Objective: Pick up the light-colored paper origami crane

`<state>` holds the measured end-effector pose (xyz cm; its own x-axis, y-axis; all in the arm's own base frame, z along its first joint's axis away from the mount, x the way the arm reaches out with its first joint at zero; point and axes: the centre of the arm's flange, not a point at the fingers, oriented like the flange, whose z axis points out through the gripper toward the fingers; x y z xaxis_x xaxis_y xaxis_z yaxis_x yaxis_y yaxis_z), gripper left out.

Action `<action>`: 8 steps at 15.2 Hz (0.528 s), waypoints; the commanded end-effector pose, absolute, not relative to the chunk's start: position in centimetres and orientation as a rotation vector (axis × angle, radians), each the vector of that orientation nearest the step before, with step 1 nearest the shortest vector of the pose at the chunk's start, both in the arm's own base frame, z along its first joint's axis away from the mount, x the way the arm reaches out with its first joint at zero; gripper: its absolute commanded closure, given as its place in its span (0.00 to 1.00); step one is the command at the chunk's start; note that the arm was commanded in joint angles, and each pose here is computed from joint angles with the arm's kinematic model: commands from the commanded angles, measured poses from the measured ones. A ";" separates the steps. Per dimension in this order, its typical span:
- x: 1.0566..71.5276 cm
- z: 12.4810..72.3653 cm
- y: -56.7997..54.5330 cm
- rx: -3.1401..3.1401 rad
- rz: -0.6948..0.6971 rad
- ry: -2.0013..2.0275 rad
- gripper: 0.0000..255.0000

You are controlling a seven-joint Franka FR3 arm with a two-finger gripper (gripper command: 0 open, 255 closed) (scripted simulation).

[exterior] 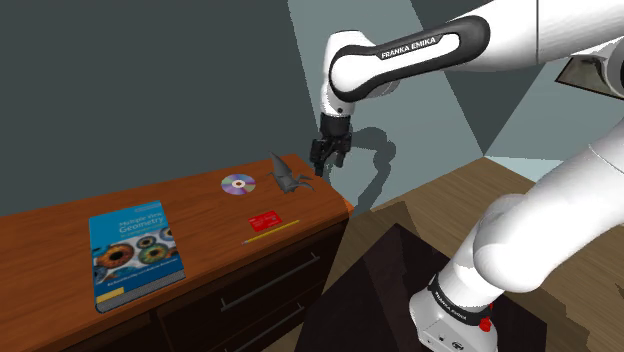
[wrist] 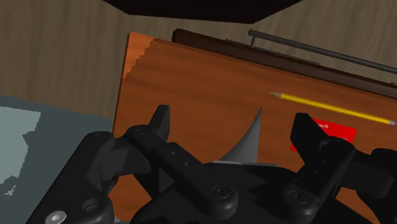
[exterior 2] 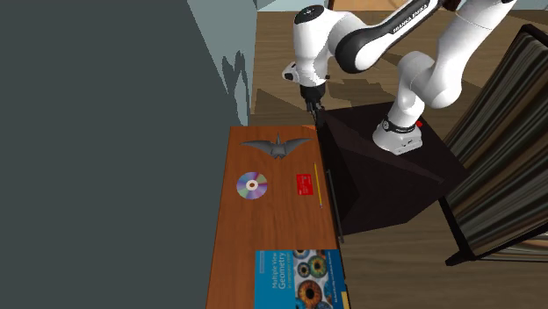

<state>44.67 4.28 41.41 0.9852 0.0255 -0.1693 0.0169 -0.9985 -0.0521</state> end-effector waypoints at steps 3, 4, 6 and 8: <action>48.8 38.4 5.9 -3.099 0.246 0.003 0.00; 49.8 37.6 6.2 -3.103 0.242 0.012 0.00; 51.8 36.2 6.8 -3.113 0.234 0.029 0.00; 53.9 34.7 7.4 -3.122 0.225 0.047 0.00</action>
